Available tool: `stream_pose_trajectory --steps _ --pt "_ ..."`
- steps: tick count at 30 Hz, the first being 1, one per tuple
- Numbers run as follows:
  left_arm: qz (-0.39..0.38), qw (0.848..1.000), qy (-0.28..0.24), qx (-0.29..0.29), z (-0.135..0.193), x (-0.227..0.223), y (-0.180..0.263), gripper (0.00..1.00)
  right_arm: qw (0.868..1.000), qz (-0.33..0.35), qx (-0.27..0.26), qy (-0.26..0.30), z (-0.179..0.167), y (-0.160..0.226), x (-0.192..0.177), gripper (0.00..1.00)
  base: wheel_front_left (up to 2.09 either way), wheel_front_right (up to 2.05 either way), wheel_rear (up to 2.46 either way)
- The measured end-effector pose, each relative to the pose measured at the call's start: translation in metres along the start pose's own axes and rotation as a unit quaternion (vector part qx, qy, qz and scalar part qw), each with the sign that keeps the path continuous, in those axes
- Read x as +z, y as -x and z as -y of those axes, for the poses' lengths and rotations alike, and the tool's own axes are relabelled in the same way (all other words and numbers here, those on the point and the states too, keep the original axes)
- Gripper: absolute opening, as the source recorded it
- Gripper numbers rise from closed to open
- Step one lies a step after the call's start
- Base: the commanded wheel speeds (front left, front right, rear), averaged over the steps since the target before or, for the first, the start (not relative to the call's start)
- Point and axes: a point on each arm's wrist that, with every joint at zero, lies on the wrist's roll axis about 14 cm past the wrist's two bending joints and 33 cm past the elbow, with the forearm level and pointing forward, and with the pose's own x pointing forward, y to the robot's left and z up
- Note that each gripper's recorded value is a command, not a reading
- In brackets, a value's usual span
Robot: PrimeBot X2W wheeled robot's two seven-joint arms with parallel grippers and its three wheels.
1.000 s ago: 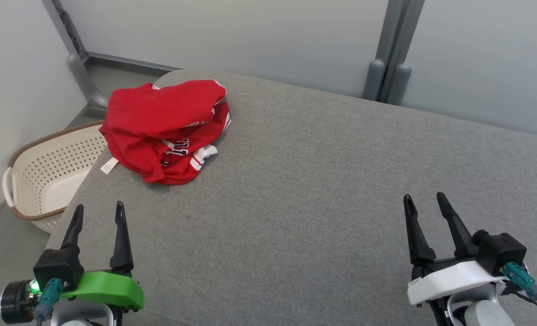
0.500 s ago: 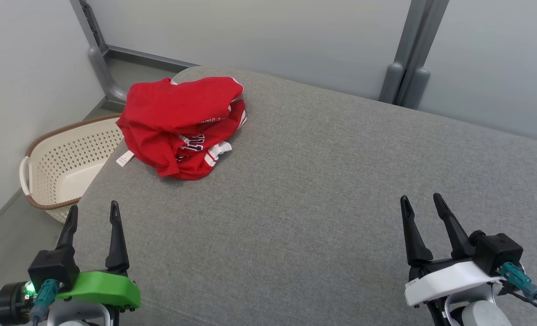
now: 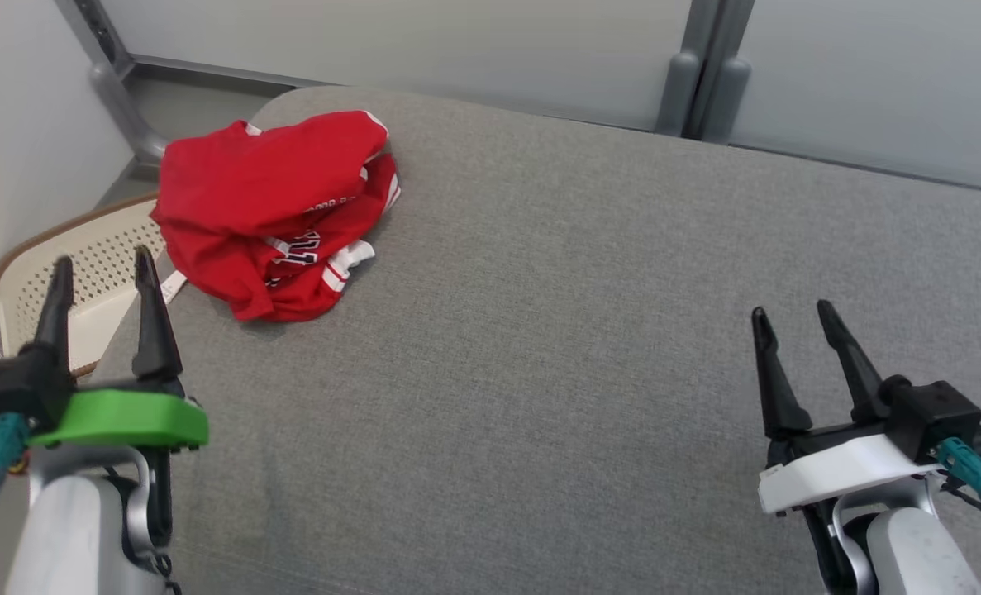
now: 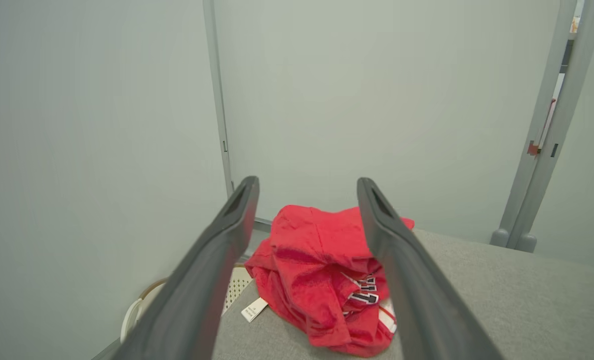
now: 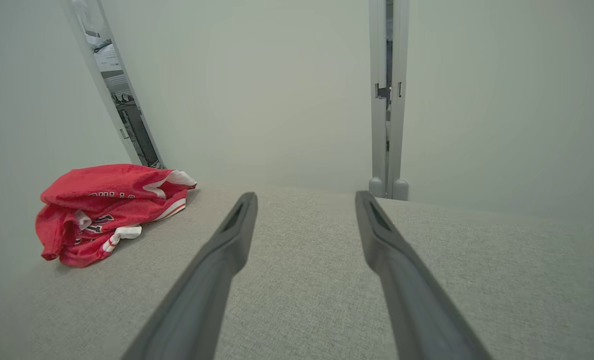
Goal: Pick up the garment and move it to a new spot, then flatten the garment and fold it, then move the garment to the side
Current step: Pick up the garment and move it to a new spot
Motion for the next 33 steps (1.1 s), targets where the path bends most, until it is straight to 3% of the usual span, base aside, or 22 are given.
stream_pose_trajectory --steps 9,19,26,33 --pt "0.043 0.998 0.004 -0.045 0.036 0.015 -0.087 1.00 0.994 0.008 -0.092 0.055 0.088 0.004 0.011 1.00 0.00 0.00 0.00" --pt "0.013 0.995 -0.010 -0.094 0.083 -0.022 -0.169 1.00 0.975 -0.006 -0.196 0.103 0.172 0.033 0.009 1.00 0.00 0.00 0.00" --pt "-0.100 0.989 -0.027 -0.108 0.096 -0.102 -0.192 1.00 0.966 -0.038 -0.231 0.113 0.198 0.051 -0.010 1.00 0.00 0.00 0.00" --pt "-0.282 0.953 -0.039 -0.106 0.093 -0.195 -0.169 1.00 0.960 -0.059 -0.248 0.115 0.210 0.060 -0.024 1.00 0.00 0.00 0.00"
